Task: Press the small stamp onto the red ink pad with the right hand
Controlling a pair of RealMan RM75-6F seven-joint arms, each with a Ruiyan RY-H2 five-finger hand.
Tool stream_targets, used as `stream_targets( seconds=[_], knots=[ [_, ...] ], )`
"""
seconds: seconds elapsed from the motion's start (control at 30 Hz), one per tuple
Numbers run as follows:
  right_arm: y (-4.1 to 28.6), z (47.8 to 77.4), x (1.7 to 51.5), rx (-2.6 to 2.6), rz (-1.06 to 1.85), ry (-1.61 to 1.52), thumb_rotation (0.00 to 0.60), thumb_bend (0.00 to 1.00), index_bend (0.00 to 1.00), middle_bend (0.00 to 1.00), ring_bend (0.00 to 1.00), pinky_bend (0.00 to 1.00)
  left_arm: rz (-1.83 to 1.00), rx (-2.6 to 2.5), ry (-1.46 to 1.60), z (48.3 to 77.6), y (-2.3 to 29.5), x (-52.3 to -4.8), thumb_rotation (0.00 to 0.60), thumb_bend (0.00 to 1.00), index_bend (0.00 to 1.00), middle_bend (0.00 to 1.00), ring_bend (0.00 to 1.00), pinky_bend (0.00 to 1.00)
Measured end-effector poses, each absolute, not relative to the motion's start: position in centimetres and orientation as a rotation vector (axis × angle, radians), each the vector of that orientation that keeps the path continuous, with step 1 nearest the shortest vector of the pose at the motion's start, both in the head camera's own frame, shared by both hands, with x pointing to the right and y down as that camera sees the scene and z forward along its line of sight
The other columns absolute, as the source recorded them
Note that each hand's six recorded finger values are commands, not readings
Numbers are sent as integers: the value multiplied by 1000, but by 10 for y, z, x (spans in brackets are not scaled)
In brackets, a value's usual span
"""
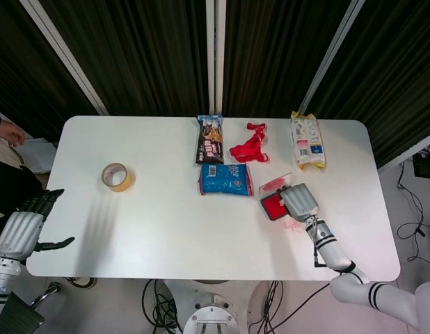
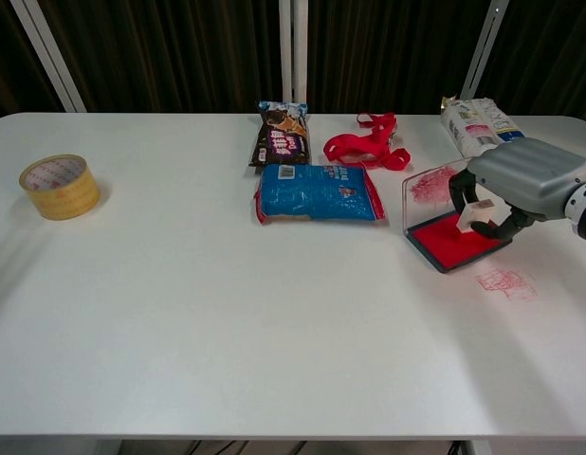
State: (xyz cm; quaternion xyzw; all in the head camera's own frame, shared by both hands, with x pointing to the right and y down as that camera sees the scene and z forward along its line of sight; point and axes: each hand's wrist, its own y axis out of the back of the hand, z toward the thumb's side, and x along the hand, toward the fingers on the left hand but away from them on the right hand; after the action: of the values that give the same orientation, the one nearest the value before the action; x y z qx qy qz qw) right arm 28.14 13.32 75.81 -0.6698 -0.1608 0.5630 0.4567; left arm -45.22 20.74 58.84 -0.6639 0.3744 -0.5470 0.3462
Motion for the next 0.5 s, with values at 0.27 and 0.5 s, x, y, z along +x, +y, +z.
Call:
stream_targets(
  seconds=[0.27,0.5],
  knots=[
    [134,762,282,-1650,1393,-389,600,399,658,613,903,1000,-1416,-1718,973,586,207,-452,435,82,69,116,84,170],
    [129,743,281,-1657,1342,-465,600,399,658,614,903,1000,-1413,-1716,970,585,207,-451,435,82,69,116,84,170]
  ],
)
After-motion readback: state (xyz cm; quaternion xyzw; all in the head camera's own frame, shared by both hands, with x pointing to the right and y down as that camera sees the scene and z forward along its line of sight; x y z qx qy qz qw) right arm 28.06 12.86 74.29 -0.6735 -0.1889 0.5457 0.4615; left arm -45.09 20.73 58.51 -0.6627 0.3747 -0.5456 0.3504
